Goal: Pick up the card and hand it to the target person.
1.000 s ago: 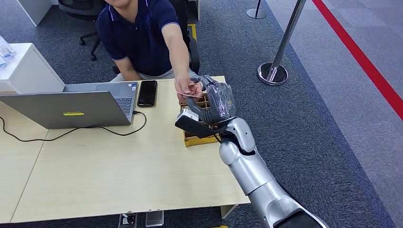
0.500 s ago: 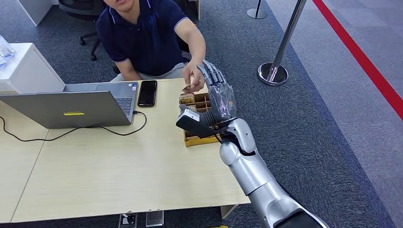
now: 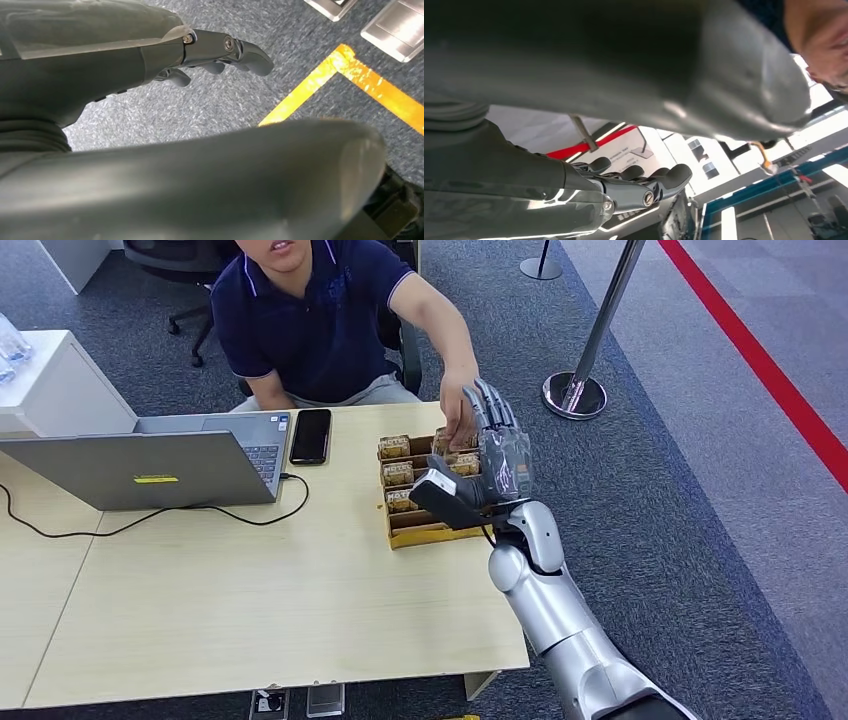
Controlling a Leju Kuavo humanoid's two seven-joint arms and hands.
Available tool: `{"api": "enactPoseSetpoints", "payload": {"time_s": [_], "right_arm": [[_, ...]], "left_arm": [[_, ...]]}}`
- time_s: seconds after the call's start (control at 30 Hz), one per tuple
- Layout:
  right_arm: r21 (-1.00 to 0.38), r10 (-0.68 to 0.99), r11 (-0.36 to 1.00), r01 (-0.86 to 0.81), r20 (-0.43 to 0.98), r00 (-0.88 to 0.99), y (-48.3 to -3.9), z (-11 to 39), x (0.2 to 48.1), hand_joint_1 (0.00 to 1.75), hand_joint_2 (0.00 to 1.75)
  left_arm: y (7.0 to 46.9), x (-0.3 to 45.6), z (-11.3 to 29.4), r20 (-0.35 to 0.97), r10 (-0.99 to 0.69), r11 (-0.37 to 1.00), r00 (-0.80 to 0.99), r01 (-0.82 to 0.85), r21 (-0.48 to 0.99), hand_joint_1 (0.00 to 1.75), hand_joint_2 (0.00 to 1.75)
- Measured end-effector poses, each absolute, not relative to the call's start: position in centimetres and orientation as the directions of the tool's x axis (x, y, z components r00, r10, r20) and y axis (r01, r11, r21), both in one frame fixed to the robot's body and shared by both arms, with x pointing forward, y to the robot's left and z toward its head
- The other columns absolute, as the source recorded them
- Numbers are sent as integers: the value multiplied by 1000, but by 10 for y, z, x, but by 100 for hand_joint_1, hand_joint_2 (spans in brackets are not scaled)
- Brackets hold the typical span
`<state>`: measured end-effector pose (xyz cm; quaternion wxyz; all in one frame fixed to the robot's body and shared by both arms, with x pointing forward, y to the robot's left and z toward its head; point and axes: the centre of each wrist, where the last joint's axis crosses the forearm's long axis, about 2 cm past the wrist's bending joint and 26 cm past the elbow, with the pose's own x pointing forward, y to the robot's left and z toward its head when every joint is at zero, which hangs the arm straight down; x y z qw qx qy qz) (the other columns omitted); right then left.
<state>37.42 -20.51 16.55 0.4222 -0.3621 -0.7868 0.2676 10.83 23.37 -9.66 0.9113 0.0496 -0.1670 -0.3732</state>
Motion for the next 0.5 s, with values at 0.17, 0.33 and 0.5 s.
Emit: {"api": "enactPoseSetpoints", "payload": {"time_s": [0.17, 0.33, 0.5], "right_arm": [[-763, 835, 550, 339, 495, -241, -240, 131, 364, 0, 0], [-796, 839, 529, 295, 542, -43, -281, 85, 336, 0, 0], [-812, 796, 521, 262, 573, 195, -325, 33, 291, 0, 0]], "left_arm": [[234, 104, -98, 261, -692, 721, 673, 661, 210, 0, 0], [234, 101, -98, 270, -691, 722, 671, 658, 211, 0, 0], [234, 98, -99, 255, -697, 716, 670, 666, 208, 0, 0]]}}
